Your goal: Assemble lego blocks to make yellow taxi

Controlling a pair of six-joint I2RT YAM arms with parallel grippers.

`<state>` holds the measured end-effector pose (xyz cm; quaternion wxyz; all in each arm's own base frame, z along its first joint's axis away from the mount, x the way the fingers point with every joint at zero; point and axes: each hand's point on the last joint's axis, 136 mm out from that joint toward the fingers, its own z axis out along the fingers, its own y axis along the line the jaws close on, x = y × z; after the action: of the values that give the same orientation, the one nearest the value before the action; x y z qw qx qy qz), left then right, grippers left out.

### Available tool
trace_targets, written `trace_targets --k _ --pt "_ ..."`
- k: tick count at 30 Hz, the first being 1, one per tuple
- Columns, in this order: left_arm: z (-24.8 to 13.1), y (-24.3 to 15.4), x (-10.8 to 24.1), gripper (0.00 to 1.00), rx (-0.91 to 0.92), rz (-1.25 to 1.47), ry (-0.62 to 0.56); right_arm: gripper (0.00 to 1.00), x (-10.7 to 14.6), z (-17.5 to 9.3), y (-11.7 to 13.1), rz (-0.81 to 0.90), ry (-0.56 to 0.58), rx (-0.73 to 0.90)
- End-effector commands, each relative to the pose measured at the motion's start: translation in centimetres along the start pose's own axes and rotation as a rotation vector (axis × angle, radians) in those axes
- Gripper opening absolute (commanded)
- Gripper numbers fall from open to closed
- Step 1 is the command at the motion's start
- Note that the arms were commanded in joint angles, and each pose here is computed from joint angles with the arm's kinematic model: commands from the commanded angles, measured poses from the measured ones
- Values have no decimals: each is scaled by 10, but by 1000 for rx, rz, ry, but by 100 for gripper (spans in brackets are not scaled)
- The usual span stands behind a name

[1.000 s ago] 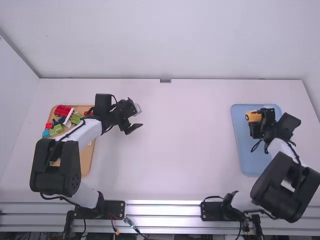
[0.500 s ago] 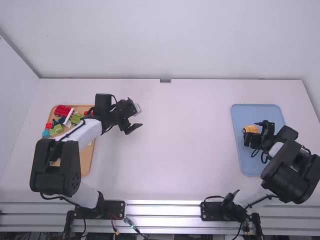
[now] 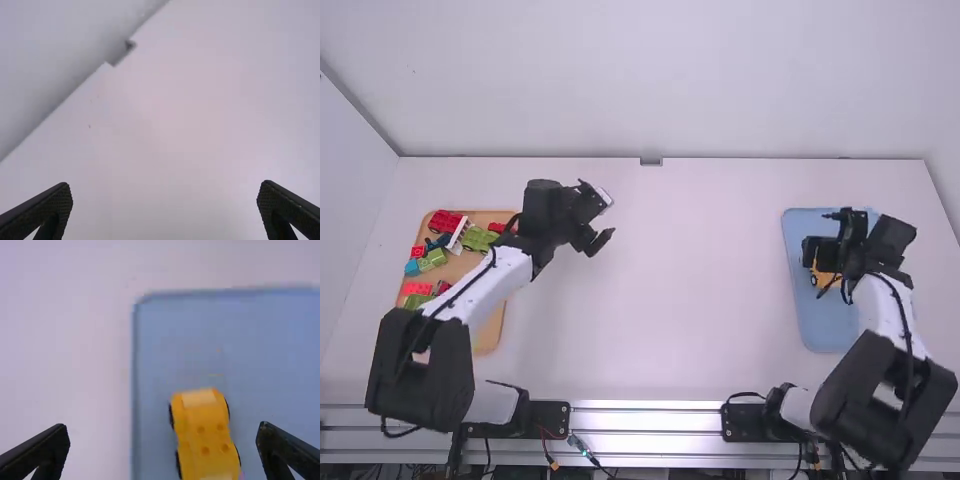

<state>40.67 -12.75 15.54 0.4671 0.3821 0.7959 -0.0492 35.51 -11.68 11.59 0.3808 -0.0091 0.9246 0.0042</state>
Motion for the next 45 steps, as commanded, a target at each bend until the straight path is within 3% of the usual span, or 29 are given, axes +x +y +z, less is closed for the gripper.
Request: trace_targets --k 1,4,7,11,13,23,29,34,45 --pt "-20 4 -20 99 -88 -83 -29 99 -35 -22 31 -12 -80 8" --pt "-39 5 -38 99 -101 -198 -88 99 -60 -47 93 -134 -167 -93" --pt "-53 8 -45 99 -116 -245 -112 99 -70 -65 139 -247 -227 -177" --pt "-67 10 -53 99 -142 -236 -135 99 -73 -89 193 -388 -291 -279" --pt "-71 13 -54 99 -153 -239 -144 99 -73 -96 206 -427 -310 -306" --pt "-103 50 -2 87 -365 -425 -98 86 -75 -102 143 -222 -400 -87" --pt "-127 67 38 78 -505 -562 -79 77 -72 -113 125 -108 -487 0" --pt "-135 52 58 68 -513 -603 -87 66 -49 -114 121 0 -506 4" --pt "-141 10 106 44 -513 -603 -87 42 14 -101 121 6 -506 2"
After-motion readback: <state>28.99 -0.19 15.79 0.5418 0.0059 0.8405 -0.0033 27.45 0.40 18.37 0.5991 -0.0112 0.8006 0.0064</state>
